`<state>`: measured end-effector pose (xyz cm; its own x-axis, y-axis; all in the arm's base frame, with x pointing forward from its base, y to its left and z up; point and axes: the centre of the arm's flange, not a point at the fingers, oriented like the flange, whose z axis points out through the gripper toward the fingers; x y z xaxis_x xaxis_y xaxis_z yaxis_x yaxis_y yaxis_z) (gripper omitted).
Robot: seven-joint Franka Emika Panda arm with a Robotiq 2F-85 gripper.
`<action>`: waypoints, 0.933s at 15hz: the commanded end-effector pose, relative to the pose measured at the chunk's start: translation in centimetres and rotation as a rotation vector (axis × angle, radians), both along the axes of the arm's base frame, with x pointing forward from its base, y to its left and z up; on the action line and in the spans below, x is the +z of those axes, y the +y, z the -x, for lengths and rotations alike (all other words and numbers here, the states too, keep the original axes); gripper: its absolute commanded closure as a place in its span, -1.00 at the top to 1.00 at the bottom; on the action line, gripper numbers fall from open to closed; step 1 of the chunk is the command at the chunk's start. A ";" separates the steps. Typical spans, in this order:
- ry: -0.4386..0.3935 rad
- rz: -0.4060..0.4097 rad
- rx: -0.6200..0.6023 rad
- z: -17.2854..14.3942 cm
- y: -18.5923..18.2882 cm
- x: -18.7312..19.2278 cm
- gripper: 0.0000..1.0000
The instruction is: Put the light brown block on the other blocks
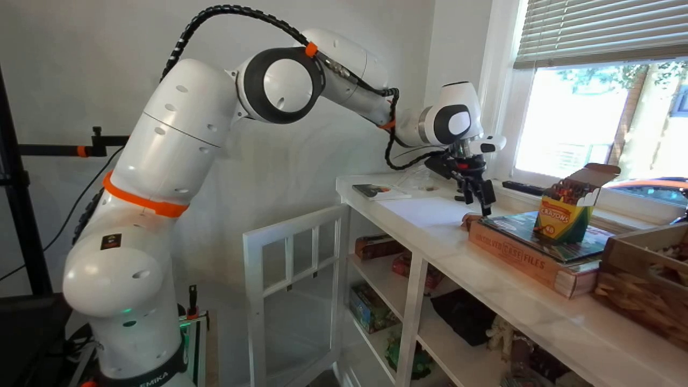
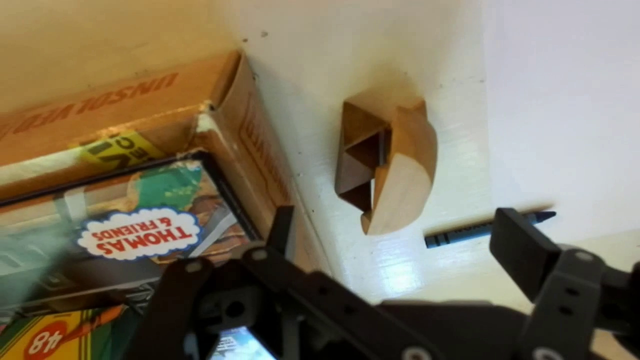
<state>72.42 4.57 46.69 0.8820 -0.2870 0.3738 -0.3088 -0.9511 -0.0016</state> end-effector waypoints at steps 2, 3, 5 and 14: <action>0.077 -0.087 0.102 3.8 -1.3 3.9 1.00; 0.084 -0.098 0.126 4.7 -1.5 4.8 1.00; 0.111 -0.118 0.171 6.4 -2.0 6.4 1.00; 0.197 -0.127 0.199 13.4 -2.7 8.6 1.00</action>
